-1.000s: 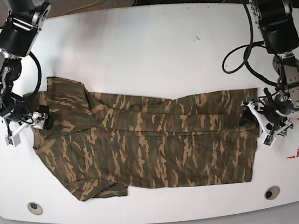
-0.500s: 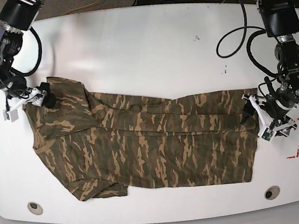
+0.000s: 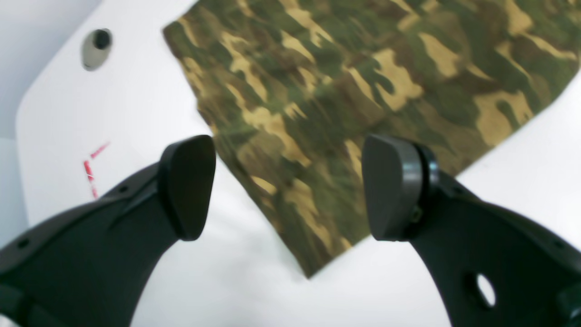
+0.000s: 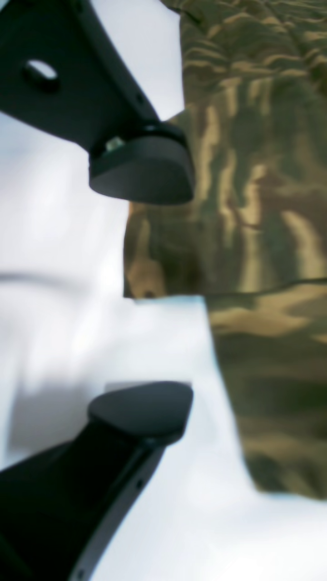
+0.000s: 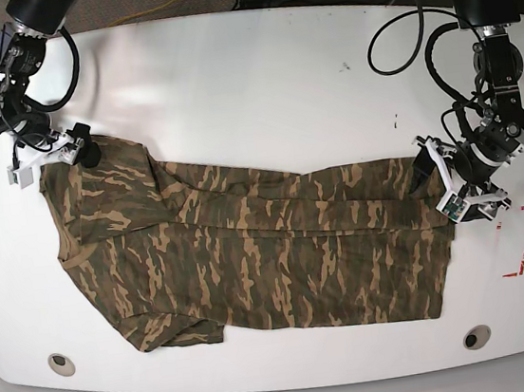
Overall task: Layout the t-shirt on the table in an organized manner, then fold the t-shirt properly
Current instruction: 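Open both grippers and raise them off the folded shirt, then move the right gripper down to the loose sleeve at the shirt's corner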
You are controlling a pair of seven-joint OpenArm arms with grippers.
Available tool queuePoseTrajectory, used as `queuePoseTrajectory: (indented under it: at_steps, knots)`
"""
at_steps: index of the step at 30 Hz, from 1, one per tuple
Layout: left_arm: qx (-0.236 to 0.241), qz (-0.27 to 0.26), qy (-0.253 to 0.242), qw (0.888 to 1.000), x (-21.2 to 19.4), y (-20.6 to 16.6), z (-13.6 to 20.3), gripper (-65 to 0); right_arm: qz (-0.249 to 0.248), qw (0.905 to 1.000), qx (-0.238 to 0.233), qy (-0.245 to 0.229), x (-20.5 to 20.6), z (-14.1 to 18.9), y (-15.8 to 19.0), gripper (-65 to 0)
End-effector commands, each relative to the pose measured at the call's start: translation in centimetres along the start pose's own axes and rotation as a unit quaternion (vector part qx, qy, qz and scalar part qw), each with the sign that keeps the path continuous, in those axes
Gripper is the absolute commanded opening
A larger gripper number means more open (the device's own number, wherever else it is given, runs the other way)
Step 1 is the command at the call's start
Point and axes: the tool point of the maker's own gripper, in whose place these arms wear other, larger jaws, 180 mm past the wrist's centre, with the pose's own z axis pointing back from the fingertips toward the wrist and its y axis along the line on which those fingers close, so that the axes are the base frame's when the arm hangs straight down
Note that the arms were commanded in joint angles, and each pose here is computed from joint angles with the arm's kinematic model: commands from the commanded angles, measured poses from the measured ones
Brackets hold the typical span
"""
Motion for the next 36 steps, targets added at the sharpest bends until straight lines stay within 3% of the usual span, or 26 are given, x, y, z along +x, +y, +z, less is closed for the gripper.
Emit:
queuePoseTrajectory:
  at_steps: [1,17,21,27,30,31,34,36]
  knots:
    - [0.012,-0.005,-0.02,1.0,1.2,1.0,0.6,-17.6,0.0,0.9999,0.007,-0.011,0.0,0.2,0.4,-6.0]
    - [0.026,0.009,-0.012,1.0,-0.1,1.4,1.5,-17.6,-0.005,0.9991,0.038,0.016,-2.5,-1.5,3.0,-6.3]
    - [0.026,0.01,-0.012,1.0,-0.2,1.3,1.5,-17.6,-0.006,0.999,0.042,0.016,-2.6,-1.7,3.3,-10.3]
    - [0.026,0.01,-0.012,1.0,-0.2,1.4,1.6,-17.6,-0.013,0.9985,0.05,0.017,-3.1,-2.1,4.0,-26.5]
    - [0.026,0.01,-0.011,1.0,-0.3,1.3,1.6,-17.6,-0.014,0.9985,0.051,0.017,-3.1,-2.1,4.1,-38.8]
    - [0.025,0.01,-0.009,1.0,-0.5,1.2,1.6,-17.6,-0.013,0.9985,0.051,0.017,-3.1,-2.1,4.1,-46.7]
    - [0.024,0.011,-0.008,1.0,-0.6,1.2,1.6,-17.6,-0.01,0.9985,0.051,0.017,-3.0,-2.0,4.1,-61.1]
    - [0.024,0.011,-0.007,1.0,-0.6,1.1,1.6,-17.6,-0.003,0.9985,0.051,0.021,-2.9,-1.8,4.3,-65.0]
